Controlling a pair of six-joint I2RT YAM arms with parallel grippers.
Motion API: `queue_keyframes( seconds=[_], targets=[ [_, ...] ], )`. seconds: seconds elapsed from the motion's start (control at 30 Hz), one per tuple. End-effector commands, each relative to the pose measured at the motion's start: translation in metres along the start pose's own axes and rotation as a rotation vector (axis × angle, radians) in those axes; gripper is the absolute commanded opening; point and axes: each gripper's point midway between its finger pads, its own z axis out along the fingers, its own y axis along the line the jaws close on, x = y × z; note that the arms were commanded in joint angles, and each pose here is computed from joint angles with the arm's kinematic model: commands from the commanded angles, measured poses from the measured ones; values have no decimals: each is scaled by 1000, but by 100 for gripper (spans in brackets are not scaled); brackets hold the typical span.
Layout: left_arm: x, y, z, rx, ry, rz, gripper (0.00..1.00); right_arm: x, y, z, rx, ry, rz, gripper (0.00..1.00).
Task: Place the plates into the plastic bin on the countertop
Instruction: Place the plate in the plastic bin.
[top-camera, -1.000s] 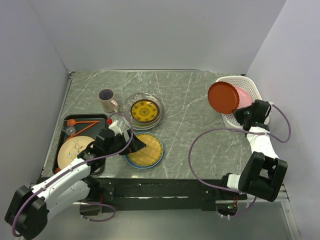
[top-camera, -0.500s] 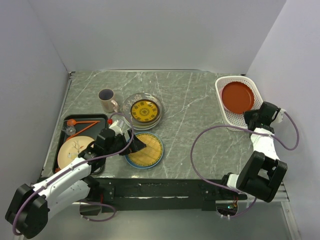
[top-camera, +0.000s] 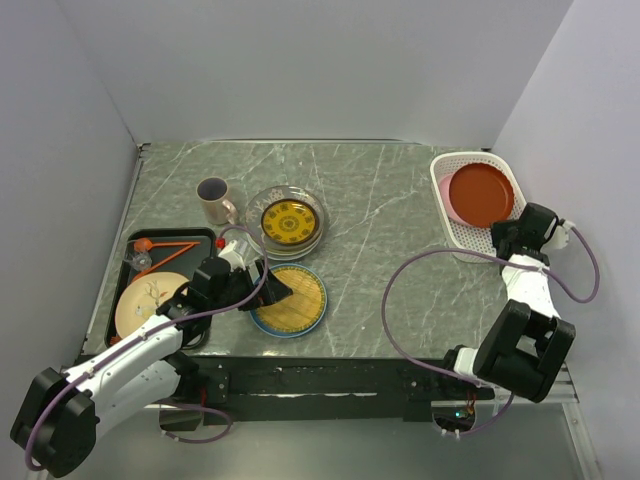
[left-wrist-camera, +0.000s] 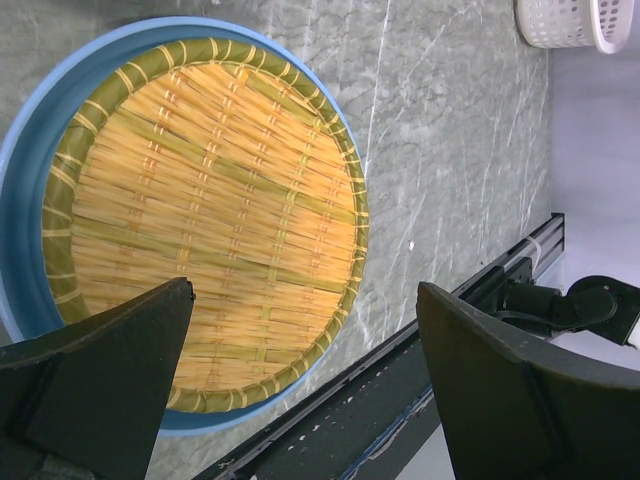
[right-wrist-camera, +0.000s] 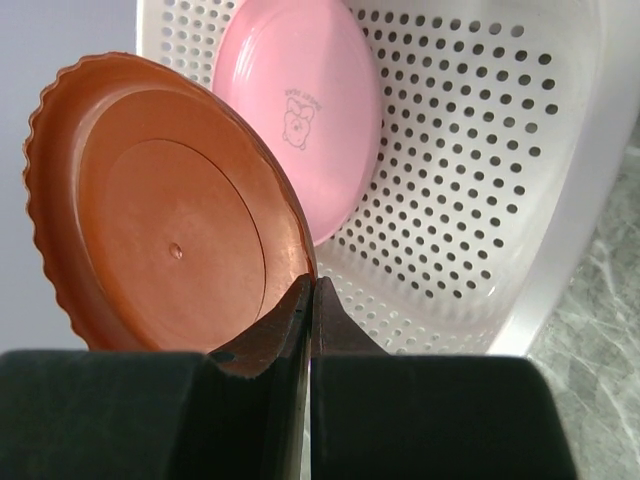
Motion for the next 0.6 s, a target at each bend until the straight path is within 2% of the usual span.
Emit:
queue_keyframes(
  seconds=[0.0, 0.57],
  targets=[
    [-13, -15, 0, 52, -35, 47, 99, -20, 17, 11, -6, -50, 24, 0],
    [-13, -11, -1, 32, -36, 60, 99, -28, 12, 45, 83, -60, 32, 0]
  ],
)
